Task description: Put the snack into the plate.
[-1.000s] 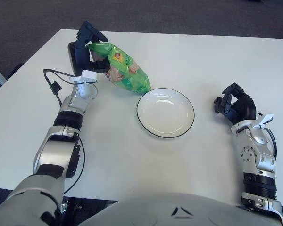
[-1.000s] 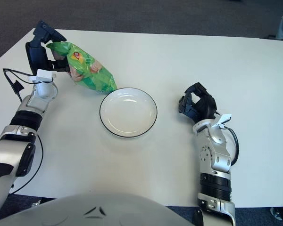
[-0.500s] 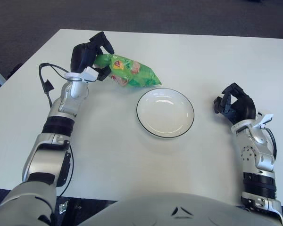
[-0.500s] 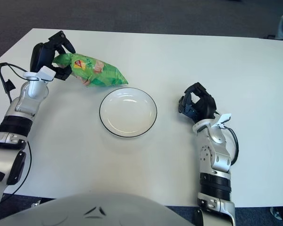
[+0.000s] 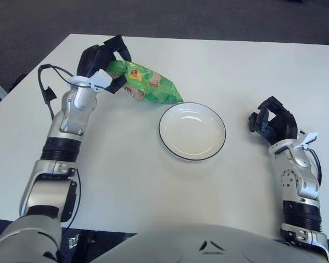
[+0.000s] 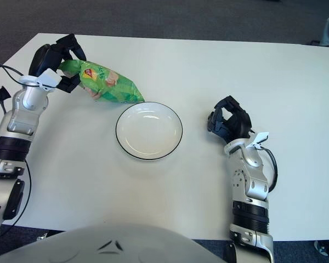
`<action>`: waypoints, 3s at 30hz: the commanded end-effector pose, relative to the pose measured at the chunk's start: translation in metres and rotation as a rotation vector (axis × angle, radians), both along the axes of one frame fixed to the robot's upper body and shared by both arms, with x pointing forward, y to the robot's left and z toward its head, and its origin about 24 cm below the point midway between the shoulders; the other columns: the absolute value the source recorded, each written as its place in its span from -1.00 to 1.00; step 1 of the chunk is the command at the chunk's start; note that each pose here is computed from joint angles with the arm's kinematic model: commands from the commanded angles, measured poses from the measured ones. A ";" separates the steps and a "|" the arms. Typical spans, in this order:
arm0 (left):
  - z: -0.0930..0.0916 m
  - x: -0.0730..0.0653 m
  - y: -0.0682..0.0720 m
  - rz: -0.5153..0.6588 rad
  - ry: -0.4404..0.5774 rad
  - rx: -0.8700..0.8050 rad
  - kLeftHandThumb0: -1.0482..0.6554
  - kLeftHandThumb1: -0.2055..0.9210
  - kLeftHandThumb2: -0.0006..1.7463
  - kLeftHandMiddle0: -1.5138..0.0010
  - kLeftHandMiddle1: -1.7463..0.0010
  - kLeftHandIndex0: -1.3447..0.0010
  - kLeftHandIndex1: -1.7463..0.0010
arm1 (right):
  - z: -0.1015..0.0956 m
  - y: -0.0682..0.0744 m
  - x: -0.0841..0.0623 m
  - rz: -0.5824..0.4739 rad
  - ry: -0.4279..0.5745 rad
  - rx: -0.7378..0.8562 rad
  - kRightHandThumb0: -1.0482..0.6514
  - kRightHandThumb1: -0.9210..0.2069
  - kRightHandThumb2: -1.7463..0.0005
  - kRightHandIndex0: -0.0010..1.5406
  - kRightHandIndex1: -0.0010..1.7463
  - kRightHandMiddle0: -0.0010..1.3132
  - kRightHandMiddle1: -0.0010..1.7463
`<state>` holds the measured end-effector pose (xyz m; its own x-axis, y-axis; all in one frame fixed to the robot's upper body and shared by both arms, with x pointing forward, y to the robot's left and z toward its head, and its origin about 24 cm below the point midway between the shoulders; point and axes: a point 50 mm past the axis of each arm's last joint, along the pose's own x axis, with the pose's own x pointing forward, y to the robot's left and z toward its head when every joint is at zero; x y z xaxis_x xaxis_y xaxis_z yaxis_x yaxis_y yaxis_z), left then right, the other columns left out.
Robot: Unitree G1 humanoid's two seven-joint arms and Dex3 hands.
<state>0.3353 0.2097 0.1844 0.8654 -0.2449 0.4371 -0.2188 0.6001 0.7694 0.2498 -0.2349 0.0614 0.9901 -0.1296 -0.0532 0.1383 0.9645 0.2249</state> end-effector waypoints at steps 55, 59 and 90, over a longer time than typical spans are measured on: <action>0.020 -0.026 0.008 -0.114 0.176 0.540 -0.92 1.00 -0.80 1.00 1.00 1.00 1.00 | -0.034 0.002 -0.014 -0.020 0.171 0.054 -0.32 -0.03 -0.43 0.52 1.00 -0.13 1.00; 0.020 -0.026 0.008 -0.114 0.176 0.540 -0.92 1.00 -0.81 1.00 1.00 1.00 1.00 | -0.034 0.002 -0.015 -0.020 0.169 0.055 -0.32 -0.03 -0.43 0.52 1.00 -0.13 1.00; 0.012 0.041 -0.075 -0.306 0.253 0.072 -0.93 1.00 -0.23 0.67 0.95 1.00 0.35 | -0.035 0.003 -0.017 -0.017 0.171 0.058 -0.31 -0.05 -0.42 0.50 1.00 -0.14 1.00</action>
